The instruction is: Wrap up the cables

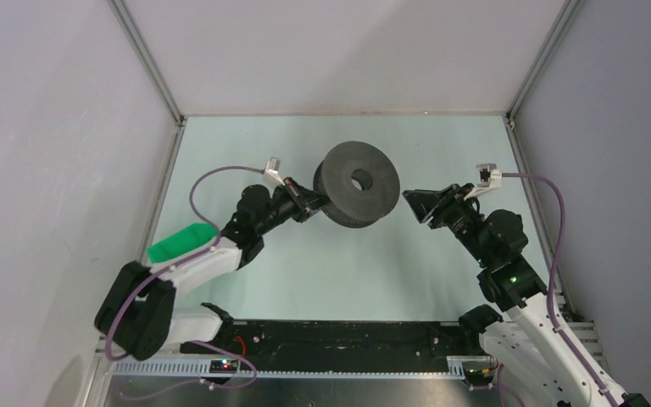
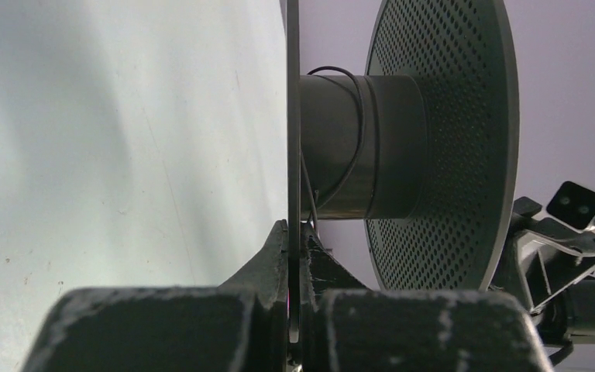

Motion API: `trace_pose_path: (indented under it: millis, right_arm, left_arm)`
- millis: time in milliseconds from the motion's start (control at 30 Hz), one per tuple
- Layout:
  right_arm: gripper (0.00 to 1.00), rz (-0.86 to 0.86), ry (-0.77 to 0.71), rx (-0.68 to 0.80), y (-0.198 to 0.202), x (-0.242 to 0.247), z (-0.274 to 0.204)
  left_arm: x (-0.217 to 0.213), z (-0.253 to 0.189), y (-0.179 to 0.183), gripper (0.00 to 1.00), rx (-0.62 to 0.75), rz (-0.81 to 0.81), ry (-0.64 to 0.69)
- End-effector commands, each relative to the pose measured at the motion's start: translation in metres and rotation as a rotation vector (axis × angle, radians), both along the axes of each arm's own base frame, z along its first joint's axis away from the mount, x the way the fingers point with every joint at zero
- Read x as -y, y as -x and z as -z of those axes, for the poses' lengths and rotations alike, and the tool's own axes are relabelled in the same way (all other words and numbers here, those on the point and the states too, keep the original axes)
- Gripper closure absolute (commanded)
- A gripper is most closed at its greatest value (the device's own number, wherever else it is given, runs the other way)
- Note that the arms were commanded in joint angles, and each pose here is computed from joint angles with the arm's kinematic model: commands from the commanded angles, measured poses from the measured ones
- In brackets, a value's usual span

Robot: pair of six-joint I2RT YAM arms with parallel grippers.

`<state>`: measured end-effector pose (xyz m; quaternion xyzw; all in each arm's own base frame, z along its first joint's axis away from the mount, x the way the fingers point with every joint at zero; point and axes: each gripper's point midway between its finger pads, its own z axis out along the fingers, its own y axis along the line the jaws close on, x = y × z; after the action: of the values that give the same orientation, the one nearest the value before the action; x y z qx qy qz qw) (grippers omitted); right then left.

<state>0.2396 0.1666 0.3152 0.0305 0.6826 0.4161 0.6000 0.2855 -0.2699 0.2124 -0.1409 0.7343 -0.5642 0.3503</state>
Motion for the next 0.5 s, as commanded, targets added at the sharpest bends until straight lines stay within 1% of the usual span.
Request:
trace_pose_path:
  millis: [0, 33, 233, 467]
  right_arm:
    - [0.52, 0.022, 0.013, -0.025, -0.003, 0.005, 0.005]
    - [0.53, 0.021, 0.016, -0.03, -0.003, 0.005, 0.007]
    - [0.52, 0.013, 0.033, -0.051, -0.004, 0.005, 0.014]
    - [0.52, 0.043, 0.051, -0.061, -0.006, 0.011, 0.018]
  left_arm:
    - [0.03, -0.035, -0.002, 1.0, 0.097, 0.158, 0.091]
    - [0.033, -0.023, -0.006, 1.0, 0.066, 0.162, 0.083]
    - [0.045, 0.019, -0.017, 1.0, -0.012, 0.202, 0.033]
    - [0.048, 0.062, -0.031, 1.0, -0.079, 0.209, -0.002]
